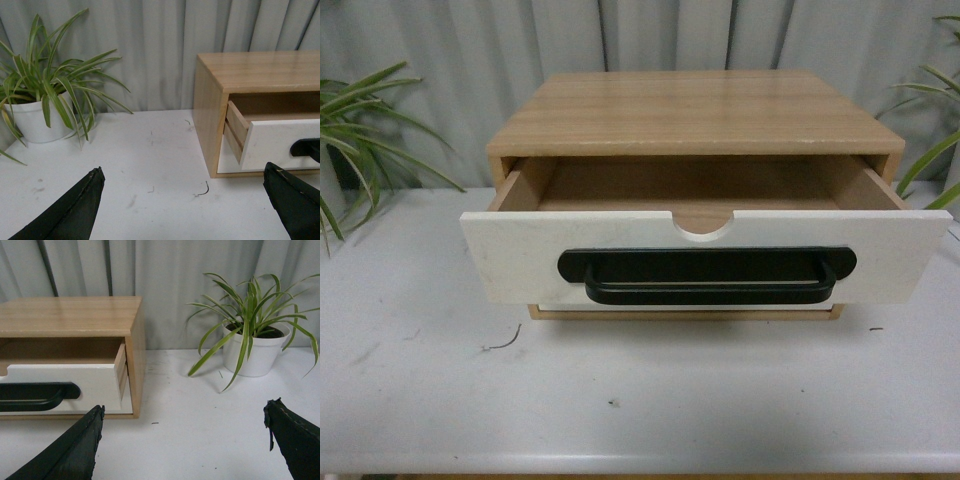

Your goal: Close drawer sideways

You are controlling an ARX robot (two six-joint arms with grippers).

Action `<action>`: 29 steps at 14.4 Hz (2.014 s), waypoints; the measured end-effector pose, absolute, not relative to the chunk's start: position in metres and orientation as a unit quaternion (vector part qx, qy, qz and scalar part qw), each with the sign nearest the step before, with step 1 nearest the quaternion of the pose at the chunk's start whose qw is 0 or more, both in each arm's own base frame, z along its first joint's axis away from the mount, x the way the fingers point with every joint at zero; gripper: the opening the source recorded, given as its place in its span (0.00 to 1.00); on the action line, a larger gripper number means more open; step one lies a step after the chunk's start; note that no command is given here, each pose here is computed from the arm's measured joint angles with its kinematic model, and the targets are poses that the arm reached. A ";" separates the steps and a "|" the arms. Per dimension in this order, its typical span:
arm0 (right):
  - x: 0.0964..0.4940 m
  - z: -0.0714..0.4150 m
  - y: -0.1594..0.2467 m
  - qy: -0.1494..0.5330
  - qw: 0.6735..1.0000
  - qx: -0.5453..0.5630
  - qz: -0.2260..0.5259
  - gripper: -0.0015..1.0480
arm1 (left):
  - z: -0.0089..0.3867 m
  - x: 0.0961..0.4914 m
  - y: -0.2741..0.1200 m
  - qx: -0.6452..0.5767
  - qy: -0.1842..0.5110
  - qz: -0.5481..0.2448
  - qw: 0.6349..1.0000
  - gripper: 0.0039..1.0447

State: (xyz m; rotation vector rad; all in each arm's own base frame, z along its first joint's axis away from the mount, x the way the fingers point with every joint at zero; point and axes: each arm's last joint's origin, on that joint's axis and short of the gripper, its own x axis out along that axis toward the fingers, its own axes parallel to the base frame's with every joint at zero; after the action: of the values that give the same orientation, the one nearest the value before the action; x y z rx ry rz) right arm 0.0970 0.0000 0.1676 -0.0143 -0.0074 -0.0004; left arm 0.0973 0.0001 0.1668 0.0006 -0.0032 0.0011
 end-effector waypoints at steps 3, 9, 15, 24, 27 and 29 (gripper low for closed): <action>0.097 0.168 0.000 -0.004 1.000 -0.007 0.000 0.94 | 0.167 0.097 0.000 0.000 -0.002 0.001 1.000 0.94; 0.097 0.168 0.000 -0.004 1.000 -0.007 0.000 0.94 | 0.167 0.097 0.000 0.000 -0.002 0.001 1.000 0.94; 0.097 0.168 0.000 -0.004 1.000 -0.007 0.000 0.94 | 0.167 0.097 0.000 0.000 -0.002 0.001 1.000 0.94; 0.165 0.238 0.000 -0.027 0.997 0.012 0.075 0.94 | 0.236 0.162 -0.003 -0.054 0.033 0.183 0.981 0.94; 0.222 0.266 0.019 -0.067 0.975 -0.134 0.163 0.94 | 0.256 0.231 -0.023 0.153 0.097 0.052 0.982 0.94; 0.248 0.268 0.030 -0.086 0.916 -0.309 0.241 0.94 | 0.271 0.265 -0.039 0.334 0.157 -0.076 0.926 0.94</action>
State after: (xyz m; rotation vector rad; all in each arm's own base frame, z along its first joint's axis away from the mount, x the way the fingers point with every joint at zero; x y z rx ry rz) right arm 0.2482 0.0304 0.2679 -0.6350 -0.1763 0.4952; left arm 0.2651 -0.0389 0.2714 0.6839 0.3225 -0.1562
